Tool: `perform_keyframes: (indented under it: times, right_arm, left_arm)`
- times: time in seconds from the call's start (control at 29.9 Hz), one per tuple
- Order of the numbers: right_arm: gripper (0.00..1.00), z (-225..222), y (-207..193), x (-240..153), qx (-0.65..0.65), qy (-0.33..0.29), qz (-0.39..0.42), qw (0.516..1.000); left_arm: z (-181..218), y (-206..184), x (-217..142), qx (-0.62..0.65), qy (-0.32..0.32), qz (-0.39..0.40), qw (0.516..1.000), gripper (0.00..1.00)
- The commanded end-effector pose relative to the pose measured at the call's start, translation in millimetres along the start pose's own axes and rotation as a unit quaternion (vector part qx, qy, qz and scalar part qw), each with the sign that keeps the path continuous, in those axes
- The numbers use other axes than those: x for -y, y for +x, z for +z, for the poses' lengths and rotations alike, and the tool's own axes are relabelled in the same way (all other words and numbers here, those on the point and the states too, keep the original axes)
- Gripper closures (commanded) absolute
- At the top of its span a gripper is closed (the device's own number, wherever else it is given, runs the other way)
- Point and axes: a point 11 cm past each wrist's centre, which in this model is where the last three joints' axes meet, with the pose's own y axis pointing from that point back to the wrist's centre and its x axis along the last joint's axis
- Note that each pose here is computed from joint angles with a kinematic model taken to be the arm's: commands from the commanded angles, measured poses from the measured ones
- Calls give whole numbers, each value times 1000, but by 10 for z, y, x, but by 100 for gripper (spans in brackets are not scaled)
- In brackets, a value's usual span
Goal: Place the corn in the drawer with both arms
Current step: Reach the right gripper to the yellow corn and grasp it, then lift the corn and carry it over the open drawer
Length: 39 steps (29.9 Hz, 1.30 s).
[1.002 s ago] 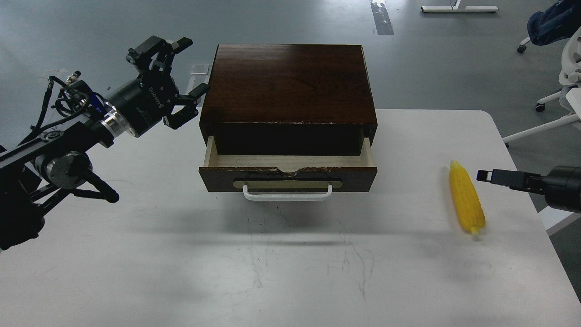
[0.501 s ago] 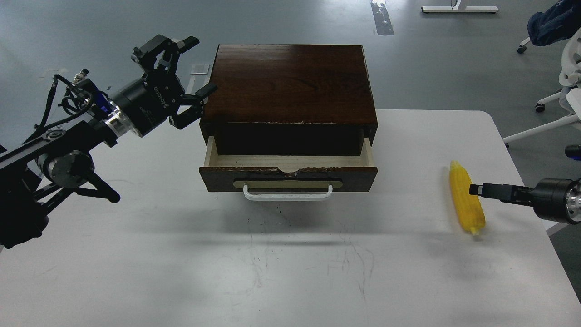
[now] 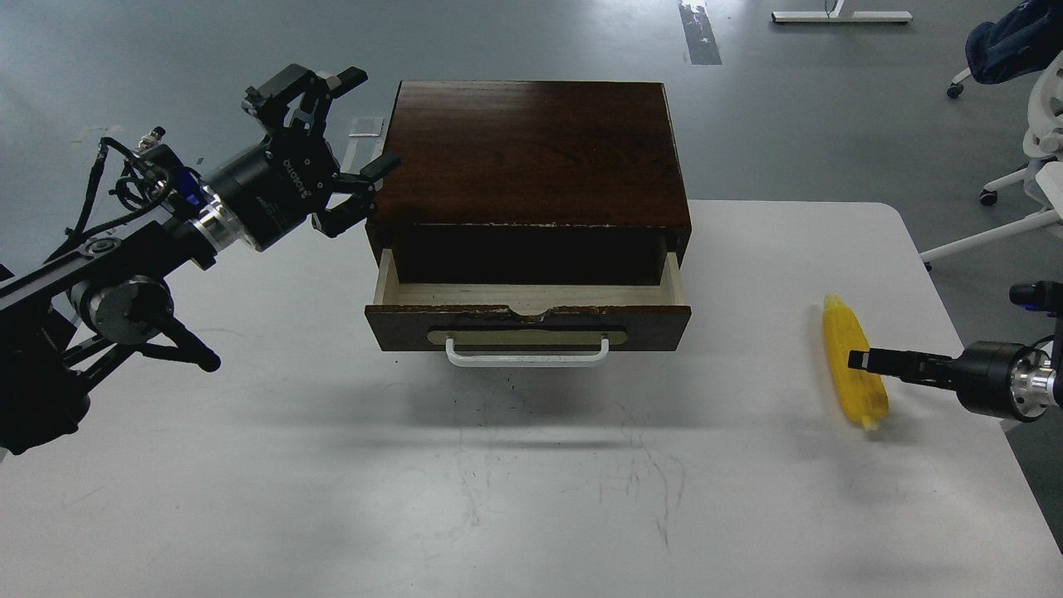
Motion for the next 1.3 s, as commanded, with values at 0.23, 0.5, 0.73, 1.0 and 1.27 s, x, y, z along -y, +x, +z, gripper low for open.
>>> perform_keyframes:
  times: [0.23,0.5,0.73,1.0,1.27]
  right_arm:
    - [44,-27,-126,98,9,5,-10,1000]
    - [87,-47,-174,90,11,10,-16,1000]
    - [89,-380,-124,-104,-8,61,-19,998]
    - [87,-985,262,-745,-75,122,14,990]
    - [87,-1434,819,-1025,-138,147,59,978]
  left_arm:
    - [-6,5,-8,0,1,1,1000,2]
    - [-11,5,-12,-1,1,0,1000,2]
    - [-8,3,-16,-1,1,-2,1000,2]
    - [-14,-6,-8,-2,1,-3,1000,2]
    - [1,-4,-13,-1,1,-3,1000,2]
